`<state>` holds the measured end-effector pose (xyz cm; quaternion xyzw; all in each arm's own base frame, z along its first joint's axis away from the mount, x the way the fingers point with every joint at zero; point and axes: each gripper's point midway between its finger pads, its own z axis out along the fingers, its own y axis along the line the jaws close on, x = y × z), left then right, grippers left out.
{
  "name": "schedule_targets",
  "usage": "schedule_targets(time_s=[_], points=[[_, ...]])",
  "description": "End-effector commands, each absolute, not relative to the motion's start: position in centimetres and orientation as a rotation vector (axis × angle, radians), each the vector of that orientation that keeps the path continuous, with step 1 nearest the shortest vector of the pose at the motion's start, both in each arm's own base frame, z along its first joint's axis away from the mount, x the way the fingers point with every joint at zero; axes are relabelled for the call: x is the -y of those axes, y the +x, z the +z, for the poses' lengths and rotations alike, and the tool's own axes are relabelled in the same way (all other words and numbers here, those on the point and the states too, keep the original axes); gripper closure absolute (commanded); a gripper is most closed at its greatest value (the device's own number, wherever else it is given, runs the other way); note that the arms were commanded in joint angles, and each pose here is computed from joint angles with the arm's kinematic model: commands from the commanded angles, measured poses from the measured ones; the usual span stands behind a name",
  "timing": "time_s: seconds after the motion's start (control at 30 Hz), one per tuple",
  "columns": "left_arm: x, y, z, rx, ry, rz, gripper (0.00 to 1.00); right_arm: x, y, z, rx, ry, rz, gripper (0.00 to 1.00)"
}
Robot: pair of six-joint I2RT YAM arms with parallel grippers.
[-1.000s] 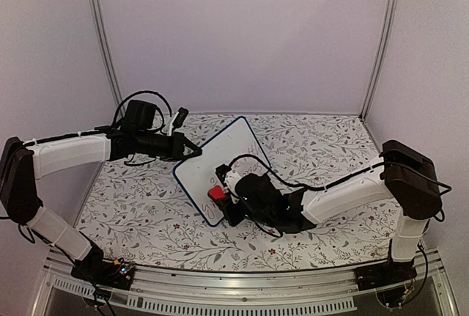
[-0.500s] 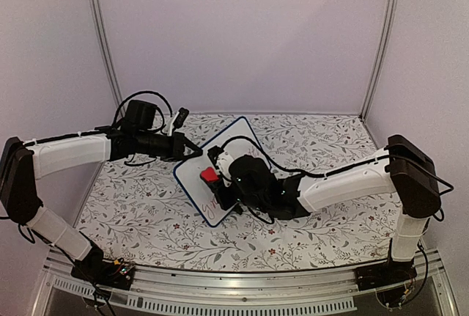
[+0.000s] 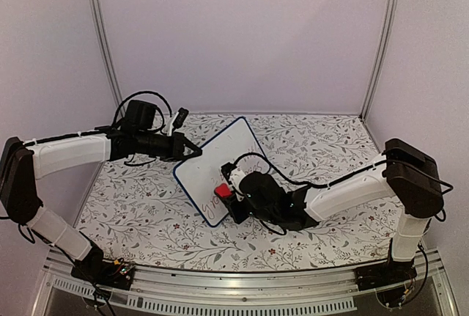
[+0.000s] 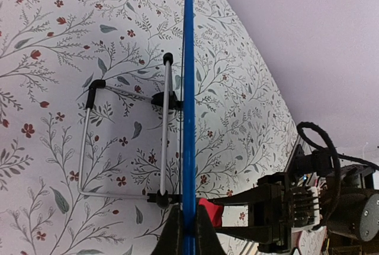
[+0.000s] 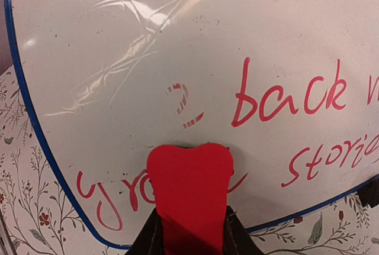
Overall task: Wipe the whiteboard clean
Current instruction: Erase the whiteboard on the whiteboard stand.
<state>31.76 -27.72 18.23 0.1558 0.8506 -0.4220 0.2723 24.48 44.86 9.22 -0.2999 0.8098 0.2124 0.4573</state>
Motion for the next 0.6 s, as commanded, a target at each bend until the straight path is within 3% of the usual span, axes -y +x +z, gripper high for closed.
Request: schedule_targets(time_s=[0.0,0.57], points=[[28.9,30.8,20.3,-2.219,0.489,-1.203,1.0,-43.7,24.1,7.8,-2.052,-0.731,0.515,0.77],[28.9,30.8,20.4,-2.217,0.493,-1.207,1.0,-47.4,26.3,13.7,-1.901,-0.737,0.535,0.76]])
